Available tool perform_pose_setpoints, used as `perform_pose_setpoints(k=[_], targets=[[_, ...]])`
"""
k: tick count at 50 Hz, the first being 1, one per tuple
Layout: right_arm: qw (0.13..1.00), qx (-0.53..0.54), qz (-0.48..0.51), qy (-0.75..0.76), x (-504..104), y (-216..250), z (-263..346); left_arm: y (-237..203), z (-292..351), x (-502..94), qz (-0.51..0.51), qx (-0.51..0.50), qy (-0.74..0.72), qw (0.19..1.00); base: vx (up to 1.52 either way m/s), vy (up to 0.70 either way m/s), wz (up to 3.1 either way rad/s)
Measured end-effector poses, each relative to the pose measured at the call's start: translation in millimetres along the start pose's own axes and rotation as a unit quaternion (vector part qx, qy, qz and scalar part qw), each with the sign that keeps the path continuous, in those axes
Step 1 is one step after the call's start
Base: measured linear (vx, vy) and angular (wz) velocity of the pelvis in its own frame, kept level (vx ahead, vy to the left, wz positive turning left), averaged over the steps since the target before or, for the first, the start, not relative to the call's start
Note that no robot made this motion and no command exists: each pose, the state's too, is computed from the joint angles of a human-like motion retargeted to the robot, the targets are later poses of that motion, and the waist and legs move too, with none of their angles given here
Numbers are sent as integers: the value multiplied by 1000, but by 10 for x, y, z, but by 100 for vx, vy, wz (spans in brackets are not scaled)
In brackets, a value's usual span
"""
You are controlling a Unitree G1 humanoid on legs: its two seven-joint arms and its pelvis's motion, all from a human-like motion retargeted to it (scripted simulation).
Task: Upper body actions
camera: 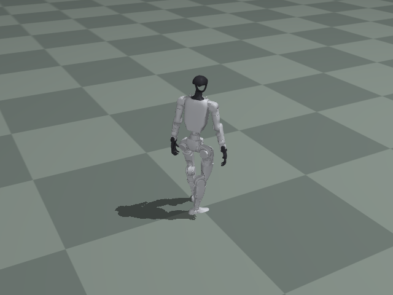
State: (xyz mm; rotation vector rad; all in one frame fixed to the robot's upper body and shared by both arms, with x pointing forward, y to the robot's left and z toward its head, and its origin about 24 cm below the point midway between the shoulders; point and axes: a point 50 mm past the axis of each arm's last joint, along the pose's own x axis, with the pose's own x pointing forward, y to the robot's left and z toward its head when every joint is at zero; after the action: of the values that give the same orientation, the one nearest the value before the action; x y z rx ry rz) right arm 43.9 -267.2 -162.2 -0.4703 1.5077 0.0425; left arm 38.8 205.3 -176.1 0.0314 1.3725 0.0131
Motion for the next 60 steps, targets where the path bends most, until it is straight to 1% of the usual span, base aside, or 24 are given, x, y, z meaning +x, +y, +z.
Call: perform_pose_setpoints(k=[4,9,13,17,20,22,28,30,35,40,45,48,55,57,60], targets=[[999,25,-1,39,-6,80,-241,-111,-113,3,3,-27,22,999,-7,29,346],[994,54,55,83,-36,407,-458,-151,-199,-6,2,-30,35,999,6,18,309],[989,62,101,89,-67,701,-505,-164,-388,-39,7,-29,66,997,23,26,243],[988,44,129,68,-77,862,-436,-231,-593,-83,5,-61,105,993,32,32,220],[990,7,135,48,-68,839,-403,-366,-665,-97,-15,-94,118,988,34,41,199],[991,-9,128,42,-56,785,-364,-433,-591,-76,-28,-97,114,988,21,34,222],[994,-5,106,18,-21,585,-188,-487,-134,18,-58,-30,47,997,19,24,179],[995,-5,101,19,-18,576,-148,-453,-91,22,-67,0,41,997,23,6,166],[993,23,111,-21,-19,592,120,-176,19,22,-35,76,49,995,4,-7,179],[992,-3,111,-52,-29,605,280,-15,-56,-10,-23,99,90,991,10,-11,138],[991,-43,113,-56,-34,632,319,17,-212,-41,-17,74,113,991,16,-8,57],[988,-79,126,-46,-38,694,265,15,-442,-94,-29,45,143,988,20,-7,-37],[984,-124,123,-45,-35,682,219,-219,-882,-206,-58,-49,197,977,6,-10,0],[985,-122,118,-37,-32,686,167,-270,-967,-234,-70,-64,207,974,5,-13,50],[988,-92,120,-16,-29,697,63,-290,-990,-238,-73,-57,211,973,-5,-19,13]])
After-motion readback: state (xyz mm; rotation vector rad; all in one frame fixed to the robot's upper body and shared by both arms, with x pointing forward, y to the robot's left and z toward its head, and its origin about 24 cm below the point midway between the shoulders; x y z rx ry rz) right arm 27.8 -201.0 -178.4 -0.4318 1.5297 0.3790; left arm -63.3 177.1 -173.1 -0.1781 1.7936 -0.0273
